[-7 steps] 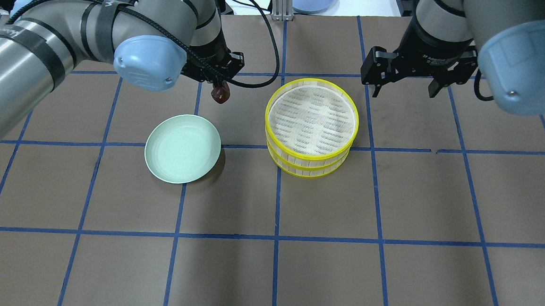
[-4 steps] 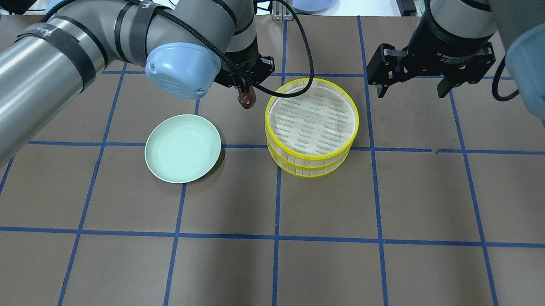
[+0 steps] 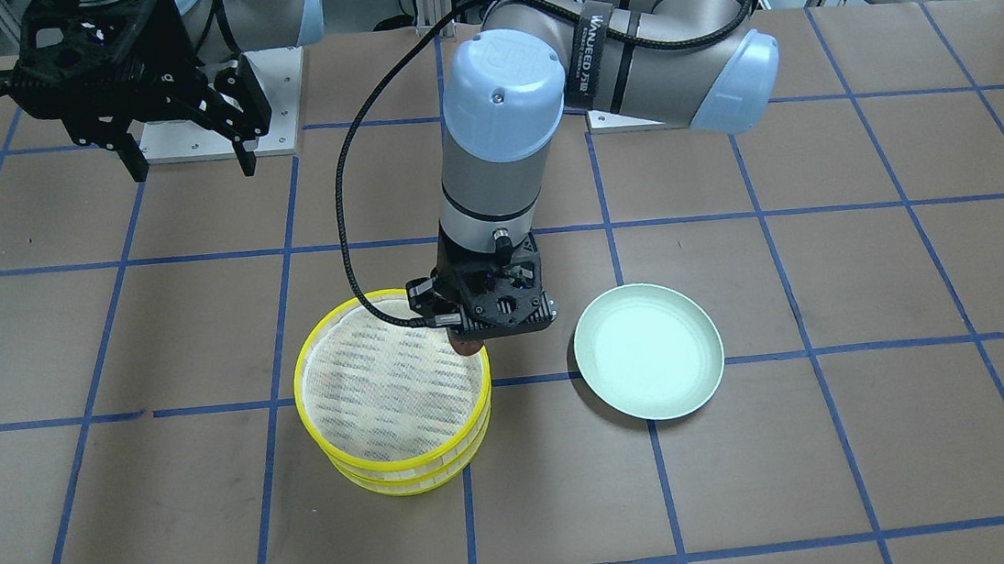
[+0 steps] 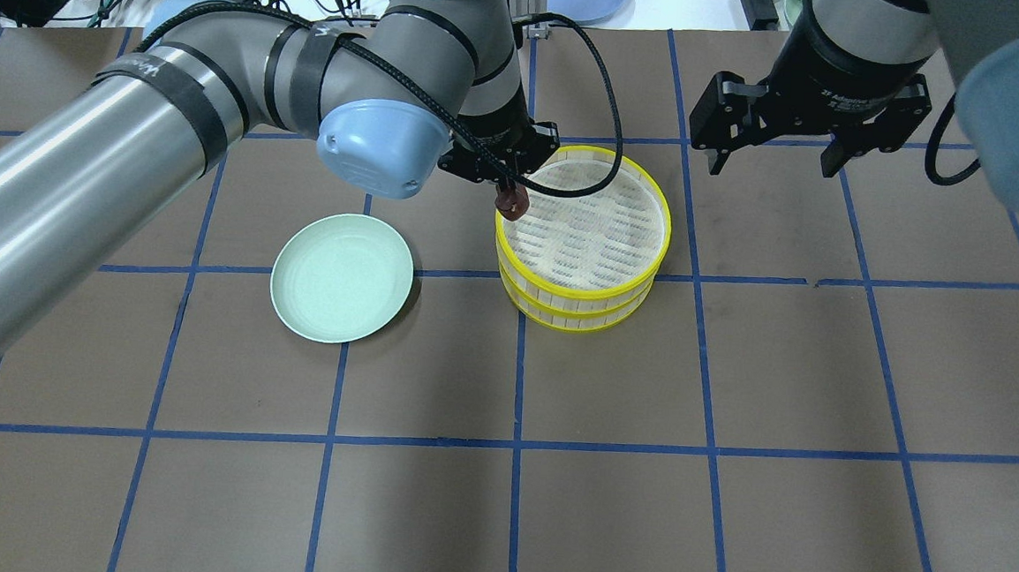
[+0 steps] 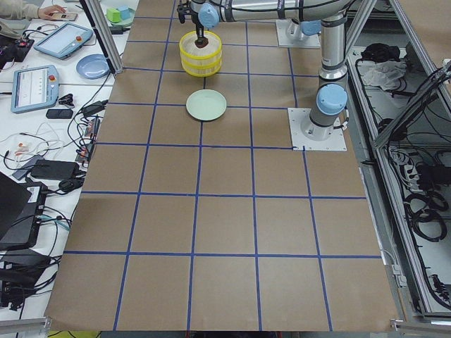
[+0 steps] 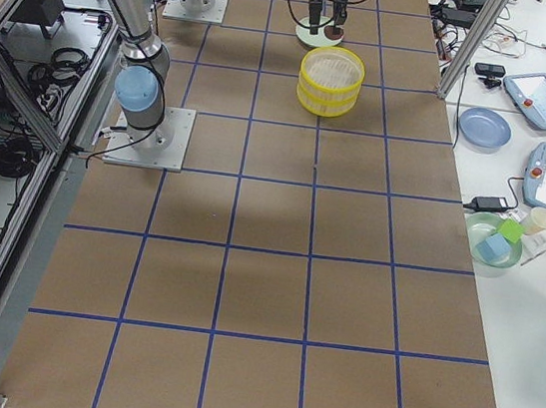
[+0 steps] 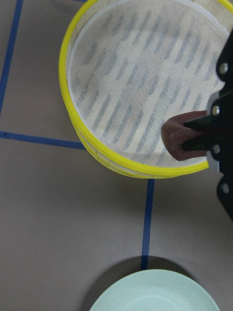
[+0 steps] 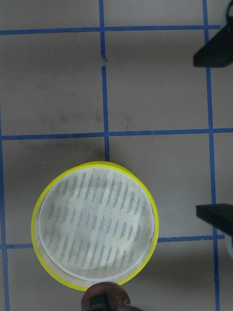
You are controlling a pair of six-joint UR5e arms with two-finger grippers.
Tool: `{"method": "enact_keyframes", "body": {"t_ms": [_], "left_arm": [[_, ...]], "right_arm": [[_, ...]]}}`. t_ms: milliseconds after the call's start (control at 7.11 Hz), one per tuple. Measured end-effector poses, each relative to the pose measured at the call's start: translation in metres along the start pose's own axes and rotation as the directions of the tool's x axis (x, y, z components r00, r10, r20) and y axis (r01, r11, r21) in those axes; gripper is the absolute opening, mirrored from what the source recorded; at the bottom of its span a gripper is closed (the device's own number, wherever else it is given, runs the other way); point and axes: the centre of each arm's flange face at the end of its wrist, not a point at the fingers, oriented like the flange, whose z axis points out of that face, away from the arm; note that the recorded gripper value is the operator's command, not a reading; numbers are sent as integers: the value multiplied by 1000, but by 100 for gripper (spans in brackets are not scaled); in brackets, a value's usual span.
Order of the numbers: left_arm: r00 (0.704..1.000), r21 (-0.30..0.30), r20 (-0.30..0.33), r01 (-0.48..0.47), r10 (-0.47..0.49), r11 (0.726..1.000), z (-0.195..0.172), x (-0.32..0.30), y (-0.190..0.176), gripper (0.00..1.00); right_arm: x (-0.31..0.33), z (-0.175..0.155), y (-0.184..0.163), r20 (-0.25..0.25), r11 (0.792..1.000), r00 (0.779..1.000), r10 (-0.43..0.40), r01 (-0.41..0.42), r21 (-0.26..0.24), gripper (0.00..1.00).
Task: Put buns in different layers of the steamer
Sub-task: 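Carry the brown bun into the top tier while the right gripper withdraws, then release the brown bun in the top tier and raise the left gripper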
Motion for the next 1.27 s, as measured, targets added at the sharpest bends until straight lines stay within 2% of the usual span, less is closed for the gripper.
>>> {"method": "enact_keyframes", "body": {"t_ms": [141, 281, 422, 563, 704, 1266], "left_arm": [[1000, -3, -20, -13, 13, 1000, 9, 10, 2, 14], [999, -3, -36, -27, 27, 1000, 19, 20, 4, 37], [998, -5, -43, -36, 35, 999, 28, 27, 6, 80], [998, -9, -45, -41, 40, 999, 37, 33, 8, 93], [998, -13, -44, -41, 40, 999, 44, 37, 9, 98], [997, 12, -70, -44, 44, 999, 47, 46, 11, 99]], "right_arm": [[11, -8, -9, 26, 999, 999, 33, -33, -2, 100], [17, -15, -20, 37, 999, 998, 53, -52, -14, 100], [21, -17, -27, 38, 998, 997, 61, -60, -28, 100], [22, -17, -30, 37, 997, 997, 64, -62, -39, 100], [23, -17, -30, 35, 997, 997, 64, -63, -43, 100], [23, -15, -30, 32, 997, 997, 65, -63, -50, 100]]}}
